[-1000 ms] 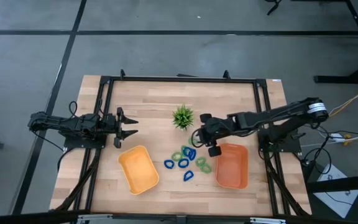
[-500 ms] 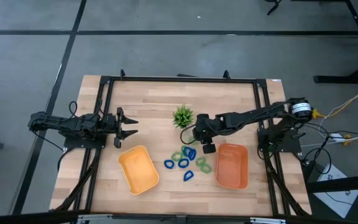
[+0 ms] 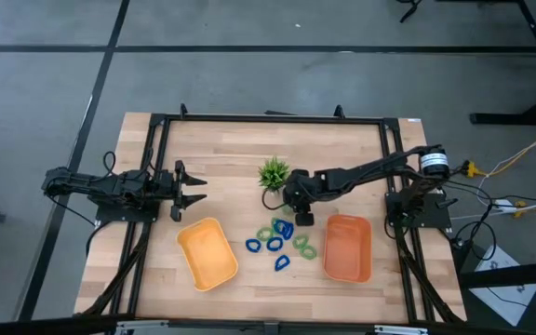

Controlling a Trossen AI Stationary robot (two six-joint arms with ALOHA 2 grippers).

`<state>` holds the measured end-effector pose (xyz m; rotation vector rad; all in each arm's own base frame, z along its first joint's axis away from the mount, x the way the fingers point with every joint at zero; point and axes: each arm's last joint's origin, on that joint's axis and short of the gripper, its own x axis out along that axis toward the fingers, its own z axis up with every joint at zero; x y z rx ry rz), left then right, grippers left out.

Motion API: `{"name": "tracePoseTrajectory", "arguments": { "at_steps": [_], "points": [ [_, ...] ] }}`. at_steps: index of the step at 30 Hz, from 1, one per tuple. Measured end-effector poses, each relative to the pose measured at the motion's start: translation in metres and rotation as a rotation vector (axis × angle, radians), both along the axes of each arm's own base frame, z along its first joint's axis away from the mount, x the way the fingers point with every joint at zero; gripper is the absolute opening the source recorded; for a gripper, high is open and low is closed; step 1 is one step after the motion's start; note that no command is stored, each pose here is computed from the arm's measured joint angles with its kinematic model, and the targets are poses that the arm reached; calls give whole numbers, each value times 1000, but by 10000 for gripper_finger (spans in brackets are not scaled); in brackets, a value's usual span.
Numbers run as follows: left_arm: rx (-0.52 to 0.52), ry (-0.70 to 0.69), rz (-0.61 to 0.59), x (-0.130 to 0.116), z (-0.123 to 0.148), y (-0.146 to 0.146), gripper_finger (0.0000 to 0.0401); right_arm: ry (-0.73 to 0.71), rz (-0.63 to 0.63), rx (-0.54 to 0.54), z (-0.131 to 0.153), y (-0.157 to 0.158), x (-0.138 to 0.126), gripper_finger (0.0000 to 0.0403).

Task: Sort spring keychains
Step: Put the green spring keychain into the orange bin

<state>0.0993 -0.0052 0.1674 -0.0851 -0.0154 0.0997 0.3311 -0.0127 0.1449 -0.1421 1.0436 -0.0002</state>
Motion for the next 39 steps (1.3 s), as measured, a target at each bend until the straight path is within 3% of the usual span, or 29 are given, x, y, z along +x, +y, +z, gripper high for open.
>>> {"name": "tracePoseTrajectory", "arguments": {
  "at_steps": [9,14,23,36,39],
  "points": [
    [0,0,0,0,0,0,196,10,-98,71,-1,-1,-1,136],
    [0,0,-1,0,0,0,196,31,-87,153,-3,2,-3,136],
    [0,0,0,0,0,0,196,34,-79,145,-3,2,-3,130],
    [0,0,0,0,0,0,196,34,-37,120,-3,2,-3,13],
    [0,0,0,0,0,0,196,33,-20,112,-3,2,-3,6]
  ]
}}
